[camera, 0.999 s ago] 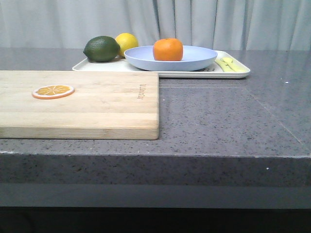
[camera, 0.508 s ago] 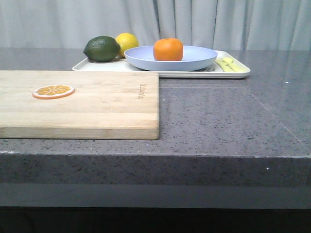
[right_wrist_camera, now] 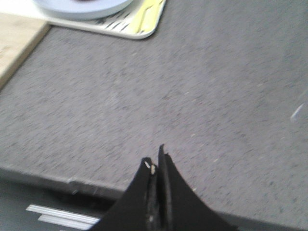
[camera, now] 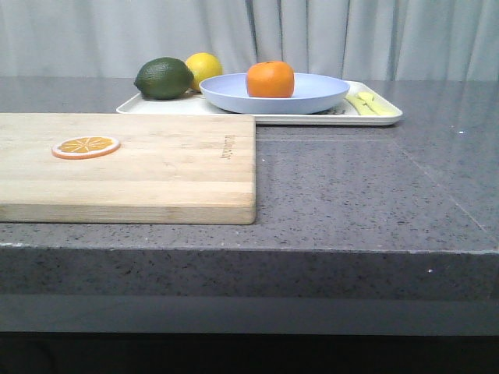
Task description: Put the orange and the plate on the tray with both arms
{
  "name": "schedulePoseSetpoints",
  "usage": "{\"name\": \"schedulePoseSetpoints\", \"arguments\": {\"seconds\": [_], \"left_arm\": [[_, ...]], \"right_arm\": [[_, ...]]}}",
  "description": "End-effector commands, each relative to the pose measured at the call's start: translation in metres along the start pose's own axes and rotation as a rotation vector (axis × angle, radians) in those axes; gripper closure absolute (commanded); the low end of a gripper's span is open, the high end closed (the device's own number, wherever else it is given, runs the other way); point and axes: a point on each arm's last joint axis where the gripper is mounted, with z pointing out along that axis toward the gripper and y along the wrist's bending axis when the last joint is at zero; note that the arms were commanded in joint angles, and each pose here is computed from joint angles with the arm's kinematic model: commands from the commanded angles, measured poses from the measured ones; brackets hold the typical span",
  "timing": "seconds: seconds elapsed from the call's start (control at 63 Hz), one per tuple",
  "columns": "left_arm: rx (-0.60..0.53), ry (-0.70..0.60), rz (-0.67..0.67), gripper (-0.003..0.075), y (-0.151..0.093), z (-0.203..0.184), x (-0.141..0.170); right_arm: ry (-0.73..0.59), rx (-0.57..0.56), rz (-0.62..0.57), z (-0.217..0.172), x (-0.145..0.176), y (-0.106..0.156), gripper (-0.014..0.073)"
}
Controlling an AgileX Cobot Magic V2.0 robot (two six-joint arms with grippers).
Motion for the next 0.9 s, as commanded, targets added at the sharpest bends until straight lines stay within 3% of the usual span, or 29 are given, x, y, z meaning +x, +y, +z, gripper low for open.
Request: {"name": "schedulePoseSetpoints", "arguments": {"seconds": [0.0,0.111,0.412,0.888], "left_arm": [[-0.006,-0.066,-0.012,0.0740,0.001,-0.001,0.001],[-0.006,-0.066,-0.012,0.0740,0.001,-0.001,0.001],[-0.006,-0.066,-0.012,0.0740,0.001,-0.001,0.001],[-0.006,-0.065,-0.012,0.0740,0.001,-0.001,0.001]], "right_arm": [[-0.209,0.055,-0.030,0.000,-0.001,-0.004,0.0713],[-0.362,0.070,-0.030,0.010,0.024,-0.004,0.0712],[-0.570,0.091,-0.031,0.036,0.089,-0.004,0.0712],[-0.611,0.102,-0.028,0.041,0.096,-0.004,0.0712]]}}
